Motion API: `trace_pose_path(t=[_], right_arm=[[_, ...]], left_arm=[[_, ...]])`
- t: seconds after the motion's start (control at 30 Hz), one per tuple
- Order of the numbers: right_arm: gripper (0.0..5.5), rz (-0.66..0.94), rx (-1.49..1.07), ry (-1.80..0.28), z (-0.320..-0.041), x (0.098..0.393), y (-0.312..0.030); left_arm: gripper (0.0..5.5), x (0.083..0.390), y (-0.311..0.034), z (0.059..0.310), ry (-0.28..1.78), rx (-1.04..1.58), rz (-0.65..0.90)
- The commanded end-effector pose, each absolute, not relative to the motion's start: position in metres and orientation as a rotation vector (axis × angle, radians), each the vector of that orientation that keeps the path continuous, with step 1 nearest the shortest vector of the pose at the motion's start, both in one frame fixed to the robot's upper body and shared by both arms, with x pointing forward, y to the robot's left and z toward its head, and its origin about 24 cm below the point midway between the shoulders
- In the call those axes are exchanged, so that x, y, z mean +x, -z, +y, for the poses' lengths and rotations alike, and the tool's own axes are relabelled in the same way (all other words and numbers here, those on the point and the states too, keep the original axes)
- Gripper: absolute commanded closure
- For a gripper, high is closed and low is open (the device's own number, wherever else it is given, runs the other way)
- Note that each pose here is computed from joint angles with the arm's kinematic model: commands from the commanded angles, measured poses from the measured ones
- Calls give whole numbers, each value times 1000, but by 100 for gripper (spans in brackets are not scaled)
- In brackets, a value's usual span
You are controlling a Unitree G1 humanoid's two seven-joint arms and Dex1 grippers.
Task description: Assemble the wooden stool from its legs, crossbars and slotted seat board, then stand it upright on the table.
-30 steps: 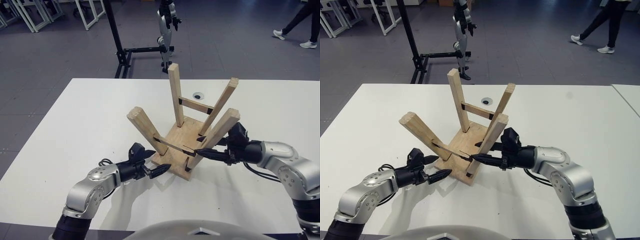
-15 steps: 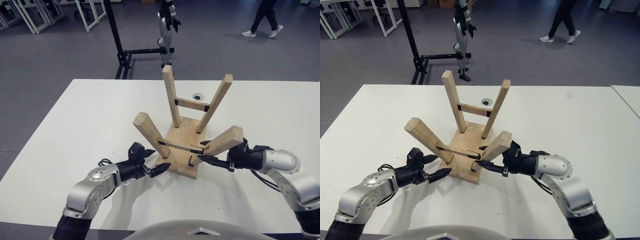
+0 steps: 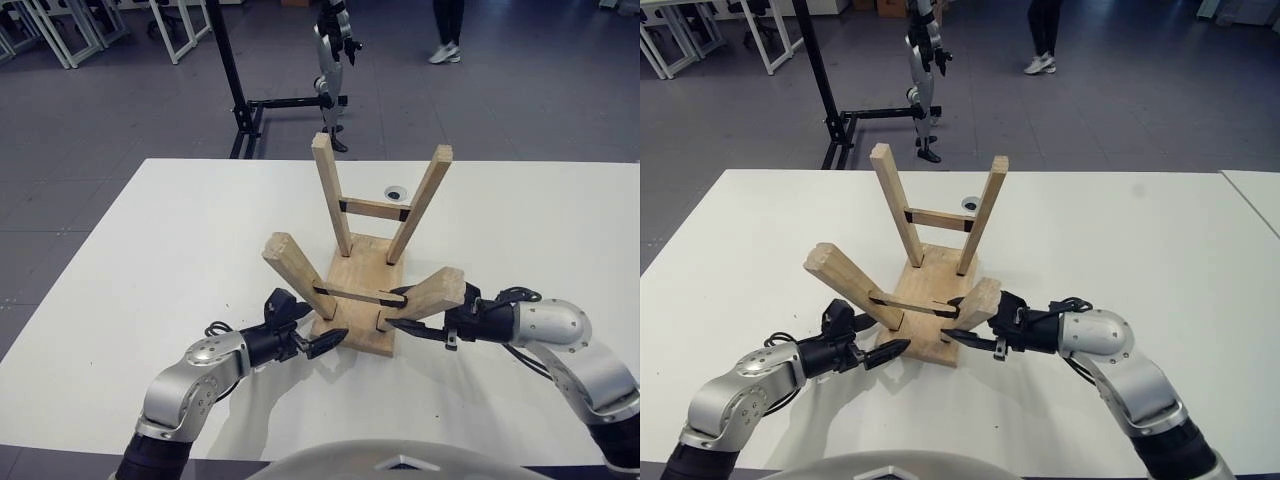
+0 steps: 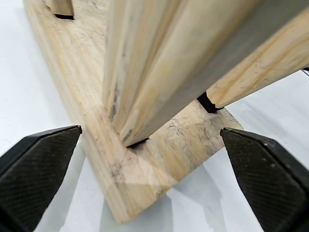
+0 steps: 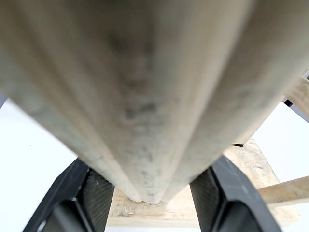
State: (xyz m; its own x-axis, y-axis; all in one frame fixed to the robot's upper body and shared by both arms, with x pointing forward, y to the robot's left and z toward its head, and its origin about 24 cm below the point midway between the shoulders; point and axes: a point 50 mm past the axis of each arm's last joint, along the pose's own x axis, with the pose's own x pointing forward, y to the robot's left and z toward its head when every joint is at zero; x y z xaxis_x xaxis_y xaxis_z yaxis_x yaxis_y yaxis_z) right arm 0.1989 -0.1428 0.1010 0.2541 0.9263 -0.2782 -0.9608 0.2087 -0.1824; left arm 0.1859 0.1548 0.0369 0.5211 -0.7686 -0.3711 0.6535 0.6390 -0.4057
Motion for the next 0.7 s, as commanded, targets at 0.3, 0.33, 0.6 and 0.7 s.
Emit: trace_pose_path(t=[0.3,0.33,0.6,0.7], right_arm=[[348,699,-364,-1064,-173,205,-12],[348,694,-361,-1059,-172,206,-12],[348,684,-373,-1067,-173,211,-13],[348,682,-384,-1068,-174,213,-14]], left_arm=[[18,214,-93,231,656,-221,363],[18,216,-104,243,633,-235,337],[127,232,-254,224,745,-131,-175],[178,225,-270,174,836,-124,-224]])
